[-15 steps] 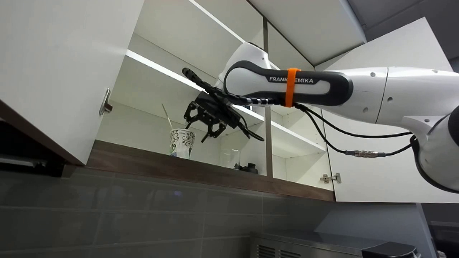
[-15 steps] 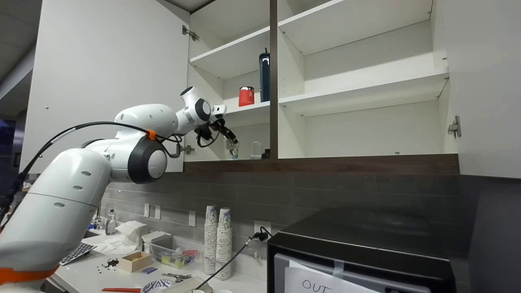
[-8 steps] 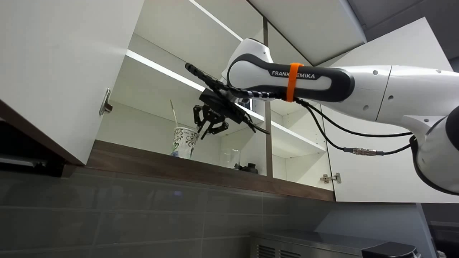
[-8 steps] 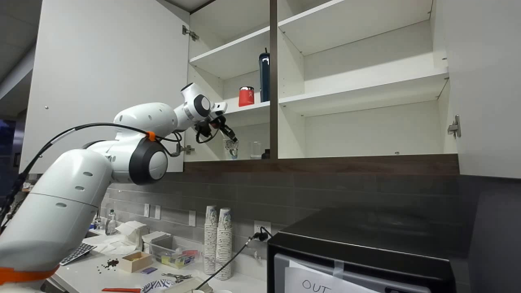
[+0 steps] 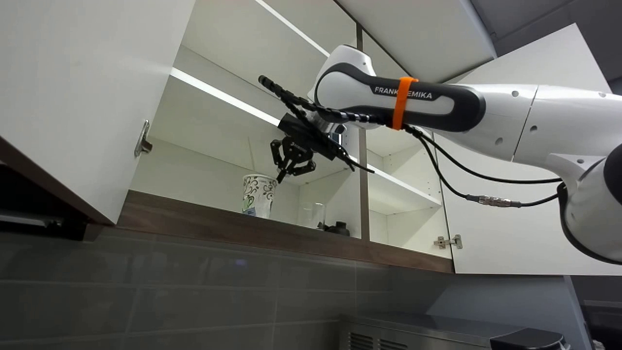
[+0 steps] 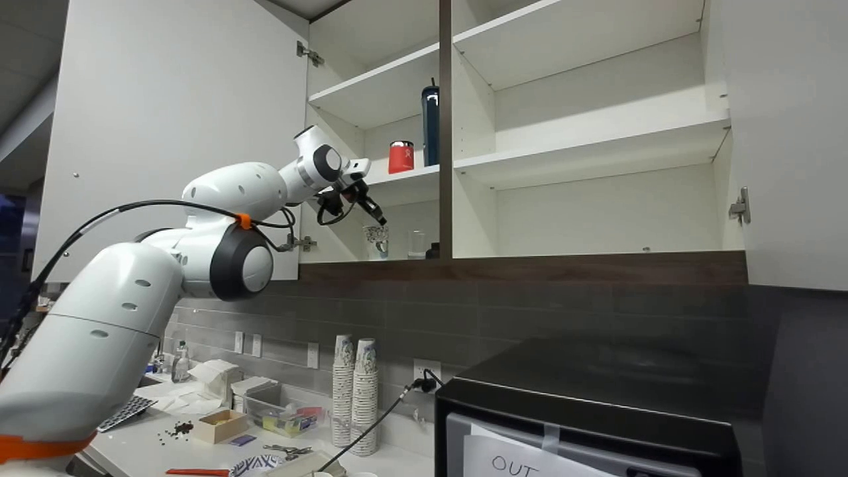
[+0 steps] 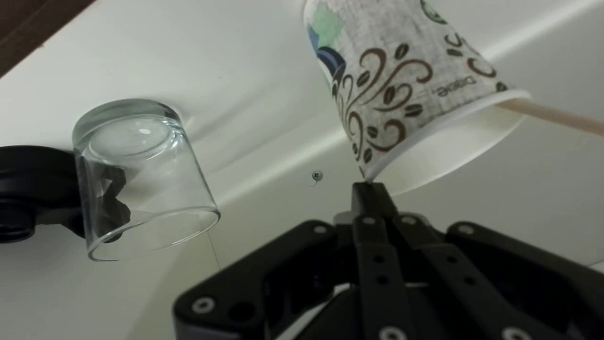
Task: Put the stick in the cup on the counter
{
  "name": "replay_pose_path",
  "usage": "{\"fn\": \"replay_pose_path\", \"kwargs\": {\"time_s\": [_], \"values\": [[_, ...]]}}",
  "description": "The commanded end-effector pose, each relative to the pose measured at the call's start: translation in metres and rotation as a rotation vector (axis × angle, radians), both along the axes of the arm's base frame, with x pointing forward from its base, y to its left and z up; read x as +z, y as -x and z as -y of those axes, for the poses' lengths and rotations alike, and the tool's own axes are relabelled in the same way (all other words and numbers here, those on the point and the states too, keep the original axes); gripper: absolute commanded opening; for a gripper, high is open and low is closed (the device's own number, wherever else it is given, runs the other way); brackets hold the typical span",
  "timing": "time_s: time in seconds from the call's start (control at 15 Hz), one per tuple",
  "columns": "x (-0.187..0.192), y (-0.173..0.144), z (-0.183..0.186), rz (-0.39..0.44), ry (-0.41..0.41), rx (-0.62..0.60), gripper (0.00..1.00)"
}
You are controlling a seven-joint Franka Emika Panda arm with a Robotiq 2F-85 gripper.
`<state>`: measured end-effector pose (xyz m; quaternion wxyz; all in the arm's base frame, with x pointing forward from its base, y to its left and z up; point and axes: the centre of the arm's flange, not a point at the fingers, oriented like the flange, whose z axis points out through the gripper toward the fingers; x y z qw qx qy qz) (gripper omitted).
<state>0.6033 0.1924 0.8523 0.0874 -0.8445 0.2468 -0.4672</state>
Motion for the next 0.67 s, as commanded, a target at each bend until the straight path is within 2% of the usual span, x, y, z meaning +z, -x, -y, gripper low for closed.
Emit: {"fn": "replay_pose_path", "kwargs": {"time_s": [0.0,0.6], "values": [[0.010,-0.008,-0.003,-0.030,-0.032,-0.005,0.00],[0.027,0.008,0.020,-0.087,-0.070,-0.048,0.00]]}}
